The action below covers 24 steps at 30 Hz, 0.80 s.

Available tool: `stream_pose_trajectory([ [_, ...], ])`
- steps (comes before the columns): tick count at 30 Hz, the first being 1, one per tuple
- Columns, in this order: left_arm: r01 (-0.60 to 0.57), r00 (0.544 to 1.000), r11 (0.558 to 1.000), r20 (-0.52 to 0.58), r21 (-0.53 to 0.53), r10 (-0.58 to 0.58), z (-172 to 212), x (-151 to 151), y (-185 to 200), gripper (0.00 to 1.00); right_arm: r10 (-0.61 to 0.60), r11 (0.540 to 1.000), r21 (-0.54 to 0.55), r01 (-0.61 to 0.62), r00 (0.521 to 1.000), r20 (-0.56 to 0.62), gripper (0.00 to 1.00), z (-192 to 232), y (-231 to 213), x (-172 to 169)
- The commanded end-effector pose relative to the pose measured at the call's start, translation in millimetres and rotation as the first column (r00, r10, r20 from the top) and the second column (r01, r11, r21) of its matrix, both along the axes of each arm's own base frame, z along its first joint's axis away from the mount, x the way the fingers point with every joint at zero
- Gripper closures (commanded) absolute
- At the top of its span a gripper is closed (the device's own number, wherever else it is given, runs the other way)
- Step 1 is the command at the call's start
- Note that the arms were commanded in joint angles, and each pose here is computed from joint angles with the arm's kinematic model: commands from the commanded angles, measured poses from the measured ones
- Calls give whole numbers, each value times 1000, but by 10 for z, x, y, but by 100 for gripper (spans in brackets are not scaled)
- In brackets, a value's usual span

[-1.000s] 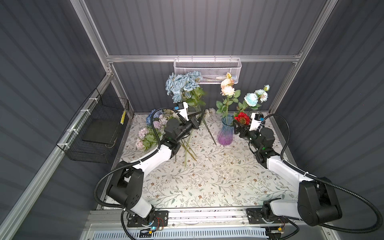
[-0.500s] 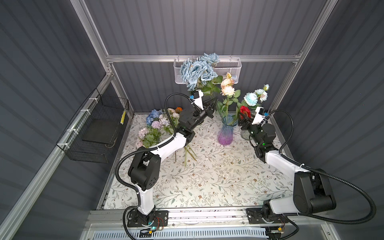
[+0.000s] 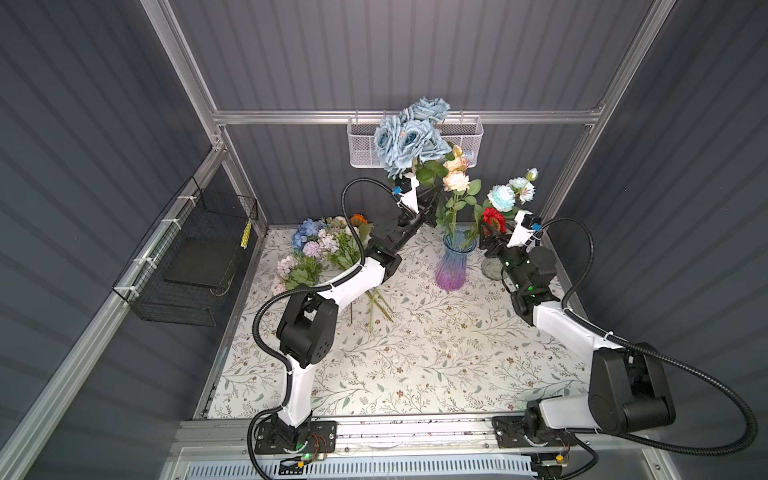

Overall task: Arrange the flowers into the vase
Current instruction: 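Lift the blue hydrangea with the left gripper toward the blue-purple vase, then lower the blue hydrangea into the blue-purple vase with the left gripper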

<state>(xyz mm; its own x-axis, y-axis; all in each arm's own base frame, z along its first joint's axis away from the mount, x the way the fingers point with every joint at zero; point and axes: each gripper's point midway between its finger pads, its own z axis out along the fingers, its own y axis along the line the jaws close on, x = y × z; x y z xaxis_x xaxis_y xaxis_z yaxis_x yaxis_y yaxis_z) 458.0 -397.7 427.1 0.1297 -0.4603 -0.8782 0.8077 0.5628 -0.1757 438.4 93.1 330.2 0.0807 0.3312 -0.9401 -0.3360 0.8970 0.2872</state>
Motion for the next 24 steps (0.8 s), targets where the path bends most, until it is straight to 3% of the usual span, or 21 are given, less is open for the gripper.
stream_pose_trajectory([
  [1, -69, 992, 997, 108, 46, 64, 12, -64, -118, 100, -1, 1000, -6, 1, 999, 37, 33, 77, -22, -60],
  [5, -99, 988, 991, 130, 95, 87, -233, -75, -300, 100, 10, 1000, 5, -10, 1000, 17, 33, 1, -8, -47],
  [24, -93, 995, 947, 6, 309, 96, -1346, -269, -723, 98, 32, 999, 25, -31, 999, -35, 33, -199, 14, -91],
])
